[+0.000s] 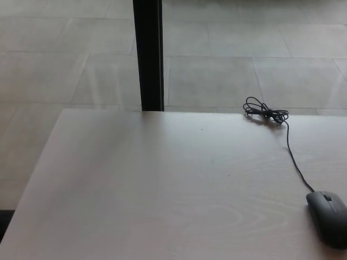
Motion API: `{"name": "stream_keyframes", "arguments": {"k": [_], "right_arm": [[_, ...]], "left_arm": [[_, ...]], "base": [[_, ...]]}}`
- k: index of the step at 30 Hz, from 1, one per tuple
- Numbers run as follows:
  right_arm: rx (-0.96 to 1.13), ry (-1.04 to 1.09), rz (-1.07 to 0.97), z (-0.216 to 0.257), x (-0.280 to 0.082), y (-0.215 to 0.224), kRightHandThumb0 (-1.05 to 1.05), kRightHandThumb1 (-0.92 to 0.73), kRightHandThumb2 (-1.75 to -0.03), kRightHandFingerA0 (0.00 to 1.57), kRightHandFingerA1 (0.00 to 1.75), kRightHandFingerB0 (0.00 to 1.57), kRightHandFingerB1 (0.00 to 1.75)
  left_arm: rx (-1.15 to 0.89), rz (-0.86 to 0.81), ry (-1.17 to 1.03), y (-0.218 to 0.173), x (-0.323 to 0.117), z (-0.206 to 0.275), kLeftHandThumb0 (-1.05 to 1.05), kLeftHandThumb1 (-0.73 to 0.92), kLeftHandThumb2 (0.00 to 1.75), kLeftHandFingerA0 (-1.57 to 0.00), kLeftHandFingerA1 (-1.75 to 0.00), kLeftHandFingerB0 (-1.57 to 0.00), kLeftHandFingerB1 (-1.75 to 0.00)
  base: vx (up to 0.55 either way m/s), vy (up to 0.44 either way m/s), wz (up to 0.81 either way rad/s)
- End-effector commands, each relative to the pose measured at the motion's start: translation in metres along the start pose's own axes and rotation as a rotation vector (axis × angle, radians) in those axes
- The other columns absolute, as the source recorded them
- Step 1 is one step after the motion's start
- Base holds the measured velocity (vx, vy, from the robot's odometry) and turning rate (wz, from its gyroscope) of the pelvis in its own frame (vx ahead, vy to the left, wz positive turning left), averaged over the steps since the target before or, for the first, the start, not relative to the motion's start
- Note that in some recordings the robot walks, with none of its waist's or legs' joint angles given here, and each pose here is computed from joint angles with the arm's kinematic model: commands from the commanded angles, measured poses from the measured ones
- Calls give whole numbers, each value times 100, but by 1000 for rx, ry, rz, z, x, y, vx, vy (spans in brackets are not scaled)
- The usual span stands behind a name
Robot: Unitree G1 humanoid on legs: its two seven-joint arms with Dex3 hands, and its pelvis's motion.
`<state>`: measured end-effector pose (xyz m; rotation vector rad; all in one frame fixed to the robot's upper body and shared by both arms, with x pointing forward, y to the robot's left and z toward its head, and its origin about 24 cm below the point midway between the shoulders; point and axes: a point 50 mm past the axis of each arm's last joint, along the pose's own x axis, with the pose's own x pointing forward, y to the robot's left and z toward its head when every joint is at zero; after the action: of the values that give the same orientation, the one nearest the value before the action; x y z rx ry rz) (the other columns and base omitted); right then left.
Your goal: The robot uses its right fingers to click on the left button of the black mouse placed on the table.
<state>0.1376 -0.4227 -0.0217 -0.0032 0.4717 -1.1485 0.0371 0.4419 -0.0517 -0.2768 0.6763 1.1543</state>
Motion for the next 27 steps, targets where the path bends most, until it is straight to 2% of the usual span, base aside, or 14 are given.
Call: {"name": "stream_keyframes", "arguments": {"k": [1,3,4,8,12,13,14,18,19,20,21,22,25,27], "right_arm": [[141,-192,54,59,2,13,-55,-75,-65,64,51,28,33],[143,-275,92,82,2,21,-54,-73,-62,64,45,27,31],[134,-312,105,94,0,26,-54,-74,-62,62,44,30,31],[61,-537,141,150,-18,55,-59,-72,-62,94,83,35,33],[-30,-749,224,190,-52,74,-74,-72,-62,84,74,41,38],[-83,-811,233,199,-60,79,-79,-61,-99,63,70,33,50],[-108,-852,243,203,-66,82,-72,-73,-62,55,57,38,37],[-254,-1007,250,212,-85,94,-73,-73,-62,62,52,41,35],[-299,-1035,242,213,-89,98,-70,-72,-62,67,52,43,34],[-360,-1080,242,215,-93,102,-72,-73,-63,70,53,43,35],[-409,-1110,248,215,-96,105,-76,-74,-64,77,53,44,35],[-464,-1145,257,214,-101,109,-77,-75,-63,86,54,47,36],[-561,-1205,281,209,-109,118,-77,-74,-63,88,54,50,35],[-707,-1268,330,196,-116,131,-76,-74,-63,77,52,52,36]], "left_arm": [[-8,6,-38,4,1,11,-83,78,116,-59,-71,-33,-53],[-6,7,-39,3,1,11,-83,78,116,-62,-72,-35,-54],[-8,9,-38,3,1,11,-86,92,77,-69,-66,-39,-41],[-7,-6,-44,3,0,12,-83,77,115,-55,-70,-34,-54],[-11,6,-45,4,0,11,-81,77,114,-59,-70,-34,-54],[-13,9,-38,4,0,11,-81,77,115,-56,-69,-34,-54],[-3,16,-42,4,0,11,-80,77,115,-62,-71,-36,-54],[-4,9,-44,3,1,13,-87,92,80,-61,-66,-37,-43],[-9,7,-47,3,1,14,-82,77,116,-59,-72,-34,-54],[-12,15,-46,1,1,15,-86,92,77,-64,-68,-39,-43],[-19,11,-46,1,1,15,-81,76,114,-60,-72,-36,-55],[-23,7,-46,1,1,15,-85,92,76,-62,-65,-39,-42],[-23,8,-48,2,1,16,-82,77,114,-60,-71,-34,-54],[-17,2,-53,2,1,15,-84,92,77,-67,-66,-37,-41]], "base": [[0,0,0],[0,0,0],[0,0,0],[0,0,0],[0,0,0],[0,0,0],[0,0,0],[0,0,0],[0,0,0],[0,0,0],[0,0,0],[0,0,0],[0,0,0],[0,0,0]]}}
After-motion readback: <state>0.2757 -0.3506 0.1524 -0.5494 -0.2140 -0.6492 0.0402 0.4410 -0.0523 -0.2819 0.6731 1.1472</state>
